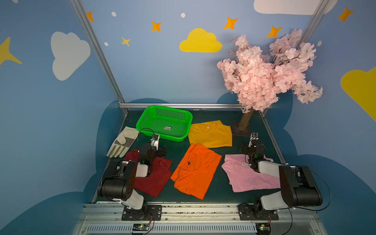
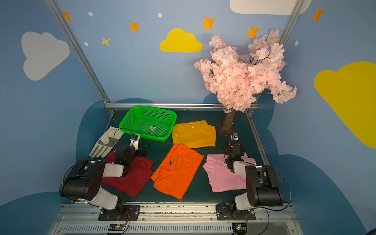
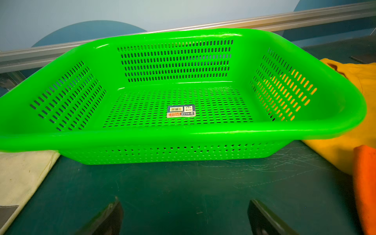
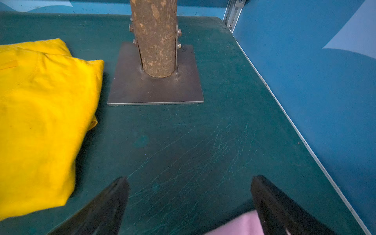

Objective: Put the folded t-shirts into the basket
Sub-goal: Adjust the T-shirt at the center of the board, then adjust the bin at the center of the board, then pick up the T-shirt from the center of the board.

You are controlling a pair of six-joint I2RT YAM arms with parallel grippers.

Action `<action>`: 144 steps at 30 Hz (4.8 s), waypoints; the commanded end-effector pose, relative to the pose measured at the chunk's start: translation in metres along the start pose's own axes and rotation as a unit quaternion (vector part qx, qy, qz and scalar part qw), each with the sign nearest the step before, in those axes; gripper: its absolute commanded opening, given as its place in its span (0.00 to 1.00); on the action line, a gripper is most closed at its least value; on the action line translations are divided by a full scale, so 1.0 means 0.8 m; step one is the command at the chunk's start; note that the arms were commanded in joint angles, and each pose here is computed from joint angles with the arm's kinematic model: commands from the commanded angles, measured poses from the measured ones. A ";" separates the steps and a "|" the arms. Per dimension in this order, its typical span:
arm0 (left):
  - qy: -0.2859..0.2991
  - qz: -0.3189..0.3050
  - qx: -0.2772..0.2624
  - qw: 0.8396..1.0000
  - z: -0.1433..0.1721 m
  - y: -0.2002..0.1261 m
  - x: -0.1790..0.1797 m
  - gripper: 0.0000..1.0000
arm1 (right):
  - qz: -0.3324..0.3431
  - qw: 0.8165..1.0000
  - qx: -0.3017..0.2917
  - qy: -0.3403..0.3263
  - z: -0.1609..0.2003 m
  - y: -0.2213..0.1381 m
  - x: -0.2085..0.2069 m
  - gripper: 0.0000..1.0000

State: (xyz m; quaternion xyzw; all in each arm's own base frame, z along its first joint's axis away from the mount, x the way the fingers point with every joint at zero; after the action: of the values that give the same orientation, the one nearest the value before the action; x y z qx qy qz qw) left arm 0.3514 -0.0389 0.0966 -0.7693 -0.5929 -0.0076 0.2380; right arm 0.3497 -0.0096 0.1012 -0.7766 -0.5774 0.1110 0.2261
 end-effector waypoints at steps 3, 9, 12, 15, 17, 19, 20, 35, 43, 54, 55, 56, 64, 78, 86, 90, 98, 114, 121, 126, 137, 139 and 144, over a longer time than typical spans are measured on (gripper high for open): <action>0.002 0.002 -0.004 1.000 -0.004 0.003 0.001 0.99 | -0.006 1.000 -0.016 0.007 -0.009 -0.002 0.002 0.98; 0.002 0.002 -0.005 1.000 -0.005 0.004 0.002 0.99 | -0.006 1.000 -0.016 0.006 -0.008 -0.001 0.002 0.98; 0.002 0.002 -0.005 1.000 -0.005 0.004 0.002 0.99 | -0.006 1.000 -0.016 0.007 -0.009 -0.001 0.002 0.98; 0.001 0.002 -0.005 1.000 -0.005 0.004 0.002 0.99 | -0.005 1.000 -0.016 0.006 -0.008 -0.001 0.002 0.98; 0.001 0.003 -0.006 1.000 -0.005 0.004 0.002 0.99 | -0.006 1.000 -0.016 0.007 -0.009 -0.001 0.002 0.98; 0.001 0.002 -0.006 1.000 -0.005 0.003 0.002 0.99 | -0.006 1.000 -0.015 0.006 -0.008 -0.002 0.002 0.98; 0.001 0.000 -0.008 1.000 -0.005 0.002 0.003 0.99 | -0.006 1.000 -0.016 0.006 -0.008 -0.002 0.002 0.98; -0.215 -0.053 -0.054 0.974 -0.076 -0.109 0.040 1.00 | -0.087 0.971 0.014 0.223 -0.079 -0.116 0.019 0.96; -0.252 0.141 -0.011 0.957 -0.126 -0.107 -0.050 0.96 | -0.267 0.948 0.155 0.074 -0.008 -0.168 0.171 0.95; -0.150 0.178 0.111 0.966 -0.142 -0.061 -0.092 0.94 | -0.336 0.884 0.301 -0.122 0.083 -0.179 0.307 0.84; -0.133 0.182 0.115 0.967 -0.149 -0.053 -0.097 0.94 | -0.343 0.876 0.317 -0.125 0.093 -0.178 0.316 0.82; -0.121 0.187 0.120 0.968 -0.154 -0.044 -0.103 0.94 | -0.349 0.867 0.332 -0.125 0.102 -0.178 0.322 0.80; -0.097 0.213 0.156 0.960 -0.179 0.052 -0.138 0.92 | -0.367 0.828 0.418 -0.067 0.169 -0.163 0.331 0.67; -0.114 0.254 0.198 0.940 -0.201 0.191 -0.224 0.89 | -0.220 0.884 0.406 0.071 0.187 -0.132 0.192 0.60; -0.094 0.253 0.191 0.944 -0.238 0.208 -0.227 0.91 | -0.278 0.883 0.373 0.069 0.139 -0.149 0.215 0.66; -0.068 0.226 0.183 0.955 -0.259 0.178 -0.183 0.93 | -0.311 0.888 0.339 0.003 0.110 -0.178 0.245 0.70; -0.091 0.181 0.134 0.970 -0.263 0.056 -0.083 0.98 | -0.414 0.839 0.353 -0.032 0.133 -0.261 0.357 0.74; -0.292 0.016 0.088 0.952 -0.173 -0.065 0.087 0.99 | -0.380 0.802 0.453 -0.085 0.280 -0.295 0.497 0.65; -0.299 0.022 0.083 0.950 -0.170 -0.072 0.083 0.98 | -0.344 0.814 0.460 -0.091 0.314 -0.281 0.508 0.51; -0.306 0.023 0.092 0.947 -0.156 -0.078 0.075 0.98 | -0.360 0.813 0.451 -0.080 0.306 -0.271 0.523 0.23; -0.308 0.003 0.106 0.946 -0.107 -0.100 0.040 0.96 | -0.442 0.767 0.459 -0.074 0.196 -0.257 0.471 0.00; -0.305 0.006 0.114 0.946 -0.097 -0.100 0.031 0.96 | -0.450 0.755 0.472 -0.068 0.178 -0.254 0.457 0.00; -0.294 -0.007 0.146 0.945 -0.066 -0.095 0.019 0.96 | -0.452 0.742 0.491 -0.073 0.147 -0.240 0.435 0.00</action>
State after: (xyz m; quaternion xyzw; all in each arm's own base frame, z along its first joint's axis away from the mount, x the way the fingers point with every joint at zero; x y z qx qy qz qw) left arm 0.2981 -0.0347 0.1790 -0.6993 -0.6213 0.3149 0.1606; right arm 0.2525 0.3986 0.1038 -0.2408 -0.7367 0.2995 0.5564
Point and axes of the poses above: each gripper's point midway between its finger pads, its own y axis out along the fingers, its own x axis along the line the jaws close on, z = x × y, the point moved 4 cm from there along -y, back along the fingers, and after that the axes turned 15 degrees about y, right-handed, at the moved point
